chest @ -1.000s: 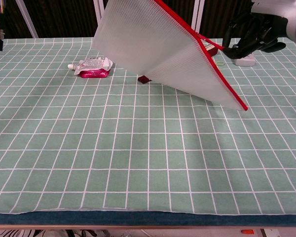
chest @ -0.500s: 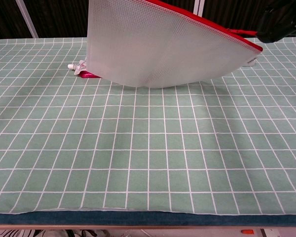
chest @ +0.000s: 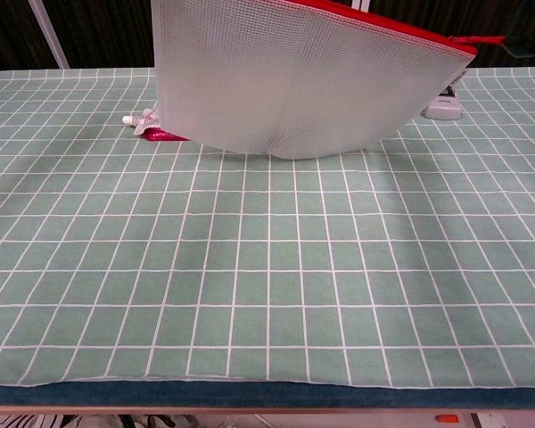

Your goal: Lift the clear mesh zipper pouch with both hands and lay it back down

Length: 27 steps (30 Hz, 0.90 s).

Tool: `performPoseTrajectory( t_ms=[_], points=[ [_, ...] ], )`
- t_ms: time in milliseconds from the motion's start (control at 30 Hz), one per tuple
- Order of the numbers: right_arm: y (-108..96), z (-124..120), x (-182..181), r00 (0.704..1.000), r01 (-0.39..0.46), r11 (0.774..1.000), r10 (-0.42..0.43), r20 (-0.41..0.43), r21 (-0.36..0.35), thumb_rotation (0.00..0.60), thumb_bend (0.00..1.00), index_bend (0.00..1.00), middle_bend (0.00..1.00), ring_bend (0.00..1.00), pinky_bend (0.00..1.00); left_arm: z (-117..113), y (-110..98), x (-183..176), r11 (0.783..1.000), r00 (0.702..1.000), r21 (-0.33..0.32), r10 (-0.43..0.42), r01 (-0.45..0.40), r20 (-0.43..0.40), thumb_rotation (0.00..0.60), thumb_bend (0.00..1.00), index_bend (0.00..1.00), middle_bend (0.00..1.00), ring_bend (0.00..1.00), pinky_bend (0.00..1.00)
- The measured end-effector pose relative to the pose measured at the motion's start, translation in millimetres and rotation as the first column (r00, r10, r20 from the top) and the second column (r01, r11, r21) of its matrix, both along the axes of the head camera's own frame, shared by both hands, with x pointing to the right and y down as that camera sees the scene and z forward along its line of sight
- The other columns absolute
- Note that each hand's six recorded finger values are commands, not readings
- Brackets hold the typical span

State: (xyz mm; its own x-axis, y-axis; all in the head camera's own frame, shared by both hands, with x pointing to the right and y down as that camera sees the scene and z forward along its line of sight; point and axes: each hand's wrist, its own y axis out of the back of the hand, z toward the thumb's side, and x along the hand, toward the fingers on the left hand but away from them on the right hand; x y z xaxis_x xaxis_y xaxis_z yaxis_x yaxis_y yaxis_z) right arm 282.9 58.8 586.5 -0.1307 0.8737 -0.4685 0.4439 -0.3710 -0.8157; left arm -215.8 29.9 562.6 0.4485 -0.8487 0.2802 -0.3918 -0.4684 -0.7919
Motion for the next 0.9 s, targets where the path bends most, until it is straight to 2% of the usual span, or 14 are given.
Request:
performPoseTrajectory(
  t_ms=[900],
  points=[
    [1.1,-6.8,30.2,0.998,-0.052,0.999,0.053,-0.028,0.01,0.6,0.64,0.7,1.0,1.0,0.97,-2.8,8.5,-6.2,1.0,1.0,0.001,-0.001,0.001,0.016,0.6,0.42,0.56,0.02,0.0,0.0]
  ],
)
